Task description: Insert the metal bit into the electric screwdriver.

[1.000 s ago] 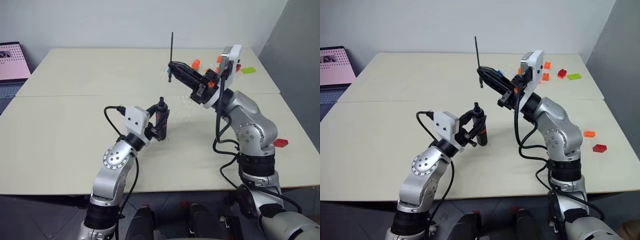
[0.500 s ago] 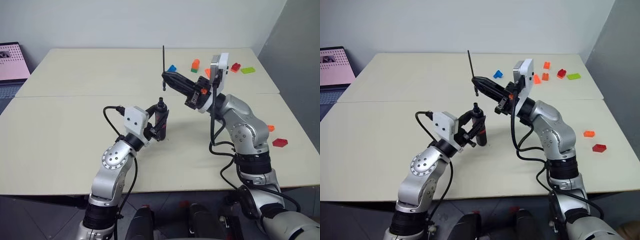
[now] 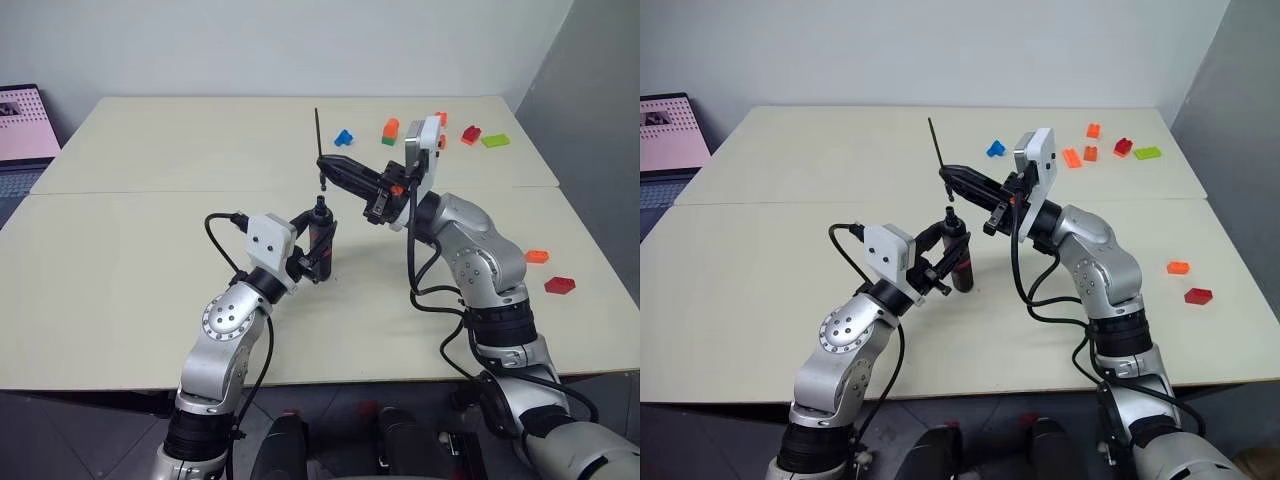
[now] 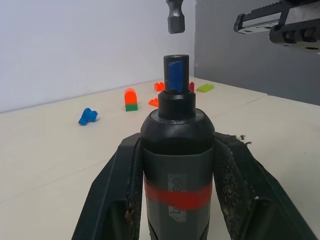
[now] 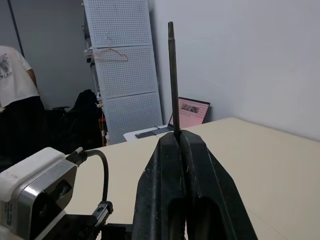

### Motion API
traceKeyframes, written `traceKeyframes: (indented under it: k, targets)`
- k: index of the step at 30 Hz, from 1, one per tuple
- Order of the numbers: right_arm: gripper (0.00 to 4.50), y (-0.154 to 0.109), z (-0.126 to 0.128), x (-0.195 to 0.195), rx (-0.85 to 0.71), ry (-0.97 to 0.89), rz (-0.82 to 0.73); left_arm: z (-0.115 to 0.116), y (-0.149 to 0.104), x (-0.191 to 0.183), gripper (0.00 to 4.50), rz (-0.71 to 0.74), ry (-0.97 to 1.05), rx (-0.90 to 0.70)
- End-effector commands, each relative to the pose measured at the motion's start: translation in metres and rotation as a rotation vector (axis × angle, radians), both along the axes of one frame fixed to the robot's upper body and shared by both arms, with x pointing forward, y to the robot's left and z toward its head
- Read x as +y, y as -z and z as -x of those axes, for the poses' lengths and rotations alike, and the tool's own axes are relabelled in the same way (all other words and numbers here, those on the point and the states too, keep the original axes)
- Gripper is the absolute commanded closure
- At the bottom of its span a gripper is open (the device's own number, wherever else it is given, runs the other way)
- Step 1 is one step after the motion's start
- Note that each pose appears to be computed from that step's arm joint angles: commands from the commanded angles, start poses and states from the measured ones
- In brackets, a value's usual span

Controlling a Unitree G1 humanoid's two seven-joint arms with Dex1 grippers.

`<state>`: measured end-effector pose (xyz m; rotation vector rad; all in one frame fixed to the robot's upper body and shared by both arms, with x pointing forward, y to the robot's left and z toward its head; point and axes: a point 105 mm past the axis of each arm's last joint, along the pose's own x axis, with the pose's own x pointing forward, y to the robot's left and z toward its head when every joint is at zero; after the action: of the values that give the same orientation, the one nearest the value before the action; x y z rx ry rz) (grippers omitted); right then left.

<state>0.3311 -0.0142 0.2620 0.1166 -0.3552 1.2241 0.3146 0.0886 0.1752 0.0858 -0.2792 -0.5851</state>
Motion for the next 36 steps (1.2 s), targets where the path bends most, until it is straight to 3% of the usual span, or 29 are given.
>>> traceKeyframes:
  k: [1,36]
  targets:
    - [4.5,-0.009,0.007,0.004,-0.053,-0.025,-0.005,0.005,-0.014,0.002,2.88,0.006,-0.008,-0.061]
    - [4.5,0.002,0.004,0.002,0.0,-0.022,-0.026,0.007,-0.013,0.003,2.88,0.002,-0.009,-0.06]
